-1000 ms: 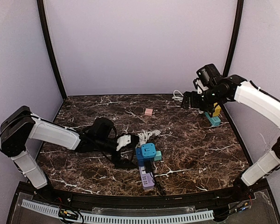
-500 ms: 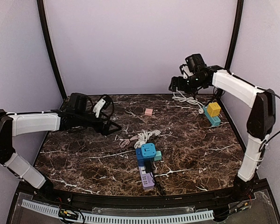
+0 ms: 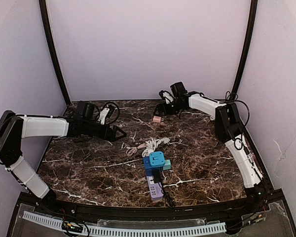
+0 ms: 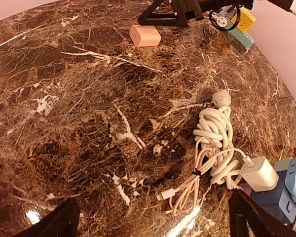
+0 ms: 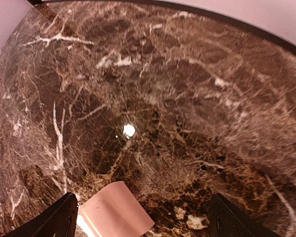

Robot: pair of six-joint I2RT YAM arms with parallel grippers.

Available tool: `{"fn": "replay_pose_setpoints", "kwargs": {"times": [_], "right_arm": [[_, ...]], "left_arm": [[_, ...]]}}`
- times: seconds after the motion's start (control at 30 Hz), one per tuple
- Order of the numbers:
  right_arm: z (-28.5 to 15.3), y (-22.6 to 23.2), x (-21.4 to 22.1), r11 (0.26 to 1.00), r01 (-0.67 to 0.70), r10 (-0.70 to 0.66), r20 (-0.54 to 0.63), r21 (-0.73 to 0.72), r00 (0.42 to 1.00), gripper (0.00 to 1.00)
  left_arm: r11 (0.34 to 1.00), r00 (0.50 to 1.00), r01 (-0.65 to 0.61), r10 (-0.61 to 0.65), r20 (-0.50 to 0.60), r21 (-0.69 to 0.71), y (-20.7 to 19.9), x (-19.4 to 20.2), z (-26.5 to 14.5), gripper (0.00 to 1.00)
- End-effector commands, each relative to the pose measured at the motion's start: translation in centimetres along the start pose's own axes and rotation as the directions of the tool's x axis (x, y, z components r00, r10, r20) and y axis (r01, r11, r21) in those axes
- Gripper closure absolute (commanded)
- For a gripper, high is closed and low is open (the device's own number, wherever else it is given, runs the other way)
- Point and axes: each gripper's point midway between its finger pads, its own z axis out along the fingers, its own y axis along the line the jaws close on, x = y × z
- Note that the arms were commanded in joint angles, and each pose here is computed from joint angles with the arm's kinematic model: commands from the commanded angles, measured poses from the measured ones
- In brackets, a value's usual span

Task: Insert the plug
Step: Pick up the plug from the center of the board.

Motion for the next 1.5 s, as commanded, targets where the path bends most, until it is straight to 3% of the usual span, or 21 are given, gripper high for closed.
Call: {"fn": "replay_pose_setpoints", "kwargs": {"times": [0.0, 0.3, 0.53, 0.7, 0.87, 1.07, 1.33, 1.4, 1.47], "right_arm": [[1.3, 2.4, -0.2, 0.997, 0.021, -0.020, 0.020, -0.068, 1.000, 0.09], [4.0, 4.6, 4.0, 0.996, 0.081, -0.084, -0.086, -0.043, 0.993, 0.12], [1.8, 4.2, 5.9, 0.976, 0.204, -0.188, -0.175, 0.078, 0.966, 0.13], [0.4, 4.1, 7.2, 0.954, 0.282, -0.251, -0.242, 0.104, 0.937, 0.21], [0.3, 4.3, 6.9, 0.938, 0.328, -0.296, -0.240, 0.108, 0.925, 0.32], [1.8, 4.4, 5.3, 0.927, 0.356, -0.329, -0.193, 0.122, 0.924, 0.36], [3.3, 4.7, 6.4, 0.919, 0.382, -0.356, -0.207, 0.098, 0.911, 0.38], [3.5, 4.9, 6.8, 0.918, 0.385, -0.360, -0.212, 0.091, 0.909, 0.43], [3.6, 5.1, 7.0, 0.916, 0.391, -0.365, -0.217, 0.088, 0.905, 0.61]], "left_arm": [[1.000, 1.000, 0.014, -0.014, -0.014, -0.013, 0.5, 0.6, -0.1, 0.03], [1.000, 1.000, -0.013, 0.013, 0.002, -0.022, 0.9, 0.1, 0.3, 0.03], [1.000, 1.000, -0.016, 0.016, -0.006, -0.026, 1.3, 0.4, 0.4, 0.04], [1.000, 1.000, -0.014, 0.014, 0.003, -0.015, 1.3, 0.2, 0.6, 0.04], [0.999, 0.999, -0.029, 0.030, 0.012, -0.019, 1.3, -0.2, 0.6, 0.04], [1.000, 1.000, -0.028, 0.028, 0.009, -0.013, 1.2, 0.1, 0.4, 0.05], [0.999, 1.000, -0.030, 0.030, 0.006, -0.022, 1.2, 0.3, 0.3, 0.05], [0.999, 1.000, -0.028, 0.029, 0.007, -0.021, 1.3, 0.3, 0.3, 0.05], [0.999, 1.000, -0.030, 0.030, 0.010, -0.020, 1.2, 0.2, 0.3, 0.05]]}}
